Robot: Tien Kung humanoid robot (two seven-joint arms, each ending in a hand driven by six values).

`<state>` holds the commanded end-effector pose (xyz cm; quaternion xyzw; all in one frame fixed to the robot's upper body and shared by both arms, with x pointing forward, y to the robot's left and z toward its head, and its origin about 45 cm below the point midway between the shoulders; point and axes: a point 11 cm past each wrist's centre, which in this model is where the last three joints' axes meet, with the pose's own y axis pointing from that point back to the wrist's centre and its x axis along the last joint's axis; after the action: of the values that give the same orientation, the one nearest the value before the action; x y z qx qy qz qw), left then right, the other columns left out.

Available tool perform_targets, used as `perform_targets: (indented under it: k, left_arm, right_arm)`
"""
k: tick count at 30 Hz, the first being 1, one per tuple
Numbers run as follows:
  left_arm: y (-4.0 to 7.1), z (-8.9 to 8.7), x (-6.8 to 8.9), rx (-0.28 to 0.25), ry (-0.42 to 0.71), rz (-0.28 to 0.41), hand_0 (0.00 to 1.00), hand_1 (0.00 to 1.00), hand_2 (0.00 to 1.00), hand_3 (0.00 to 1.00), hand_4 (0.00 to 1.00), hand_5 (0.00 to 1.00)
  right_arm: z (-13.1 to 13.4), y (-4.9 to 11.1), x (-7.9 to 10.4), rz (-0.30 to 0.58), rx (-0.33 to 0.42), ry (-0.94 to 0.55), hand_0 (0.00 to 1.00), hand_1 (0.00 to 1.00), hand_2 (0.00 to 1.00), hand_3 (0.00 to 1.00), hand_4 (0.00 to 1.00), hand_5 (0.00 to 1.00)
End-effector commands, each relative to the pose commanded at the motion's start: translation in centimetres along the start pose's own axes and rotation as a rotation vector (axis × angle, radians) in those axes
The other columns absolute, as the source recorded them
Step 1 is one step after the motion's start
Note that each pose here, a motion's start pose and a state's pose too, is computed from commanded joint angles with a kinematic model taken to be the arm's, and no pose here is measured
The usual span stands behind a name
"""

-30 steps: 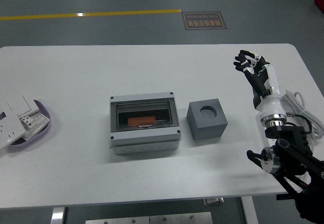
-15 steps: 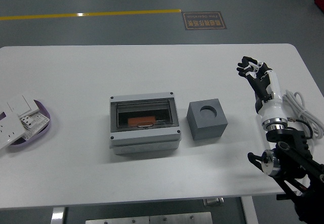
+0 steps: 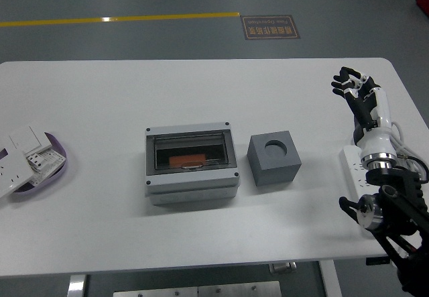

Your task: Pick up the cylinder from the cube,place it in the box,flap close box

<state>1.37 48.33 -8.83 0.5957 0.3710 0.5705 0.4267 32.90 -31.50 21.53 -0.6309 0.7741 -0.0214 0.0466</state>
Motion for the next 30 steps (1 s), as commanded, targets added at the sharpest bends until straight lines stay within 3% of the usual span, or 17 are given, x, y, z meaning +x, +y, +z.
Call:
perform_targets:
  k: [30]
  left_arm:
    - [0.0, 1.3, -0.4, -0.018, -0.008, -0.003, 0.598, 0.621, 0.612, 0.630, 0.680, 0.233]
  right_arm:
    - [-0.2, -0.2, 0.4, 0.009, 0.005, 0.005, 0.684, 0.612, 0.594, 0.631, 0.765, 0.423]
